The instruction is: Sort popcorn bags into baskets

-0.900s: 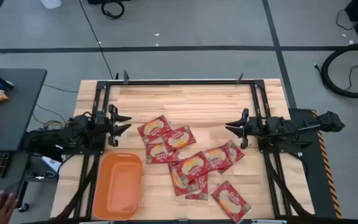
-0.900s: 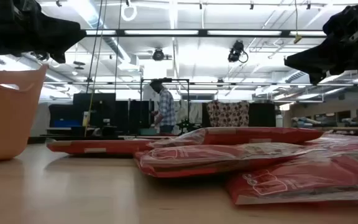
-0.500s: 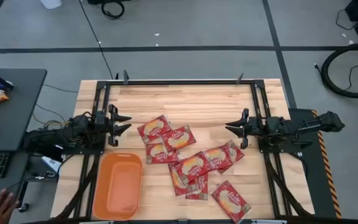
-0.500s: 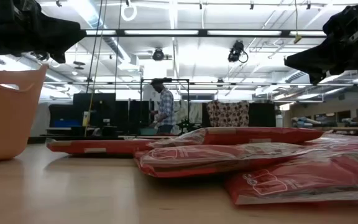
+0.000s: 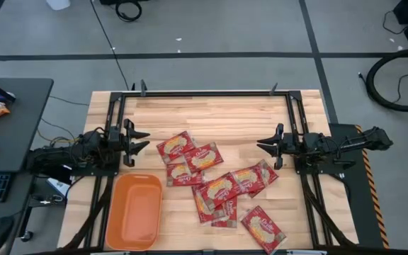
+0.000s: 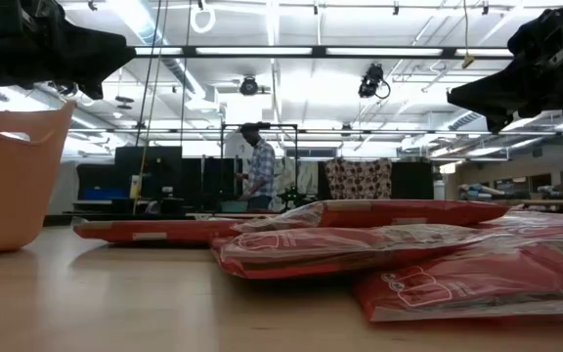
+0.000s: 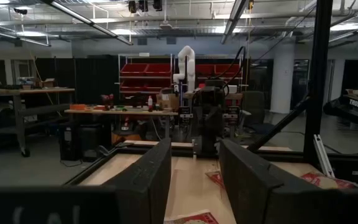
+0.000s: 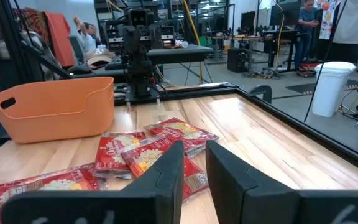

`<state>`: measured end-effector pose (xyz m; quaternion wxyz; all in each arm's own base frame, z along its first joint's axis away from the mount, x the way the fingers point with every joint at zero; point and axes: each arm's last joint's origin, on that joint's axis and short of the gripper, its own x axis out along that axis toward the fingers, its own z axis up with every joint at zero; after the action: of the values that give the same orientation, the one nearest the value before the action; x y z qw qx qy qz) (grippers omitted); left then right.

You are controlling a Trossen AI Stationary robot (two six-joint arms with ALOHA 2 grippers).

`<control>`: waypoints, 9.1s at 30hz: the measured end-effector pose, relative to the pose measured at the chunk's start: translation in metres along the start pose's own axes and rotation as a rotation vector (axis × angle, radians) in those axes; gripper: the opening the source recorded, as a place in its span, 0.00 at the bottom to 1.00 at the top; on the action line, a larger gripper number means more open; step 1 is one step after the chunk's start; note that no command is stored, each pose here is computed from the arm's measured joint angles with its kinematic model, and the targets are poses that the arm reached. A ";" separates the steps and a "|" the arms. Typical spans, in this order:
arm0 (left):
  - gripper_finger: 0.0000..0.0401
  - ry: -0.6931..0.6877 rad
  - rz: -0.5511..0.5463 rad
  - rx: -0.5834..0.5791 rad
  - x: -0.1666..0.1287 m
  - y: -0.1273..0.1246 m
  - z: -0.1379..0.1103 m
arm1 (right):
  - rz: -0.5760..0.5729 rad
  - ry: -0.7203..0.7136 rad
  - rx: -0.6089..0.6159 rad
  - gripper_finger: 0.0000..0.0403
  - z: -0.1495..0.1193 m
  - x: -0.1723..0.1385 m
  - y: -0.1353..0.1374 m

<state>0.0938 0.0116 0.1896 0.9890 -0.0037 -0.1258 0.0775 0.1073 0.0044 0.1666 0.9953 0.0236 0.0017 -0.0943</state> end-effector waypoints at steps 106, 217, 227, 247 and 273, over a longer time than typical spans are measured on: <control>0.46 1.034 0.341 -0.457 0.187 -0.014 0.039 | -0.019 0.103 0.368 0.12 0.165 0.033 -0.002; 0.06 1.678 0.775 -0.949 0.125 -0.207 0.116 | 0.098 0.080 0.179 0.12 0.168 0.056 0.006; 0.06 1.644 0.857 -1.081 0.089 -0.212 0.037 | 0.098 0.079 0.182 0.12 0.168 0.056 0.006; 0.40 1.676 0.745 -1.173 0.104 -0.195 0.056 | 0.097 0.082 0.208 0.12 0.168 0.056 0.006; 0.38 1.264 0.233 -0.468 0.249 -0.105 -0.020 | 0.068 0.072 0.182 0.12 0.169 0.057 0.004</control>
<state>0.3532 -0.0534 0.2352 0.8310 -0.2755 0.4634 0.1370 0.1635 -0.0099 0.3348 0.9909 0.1172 0.0279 -0.0595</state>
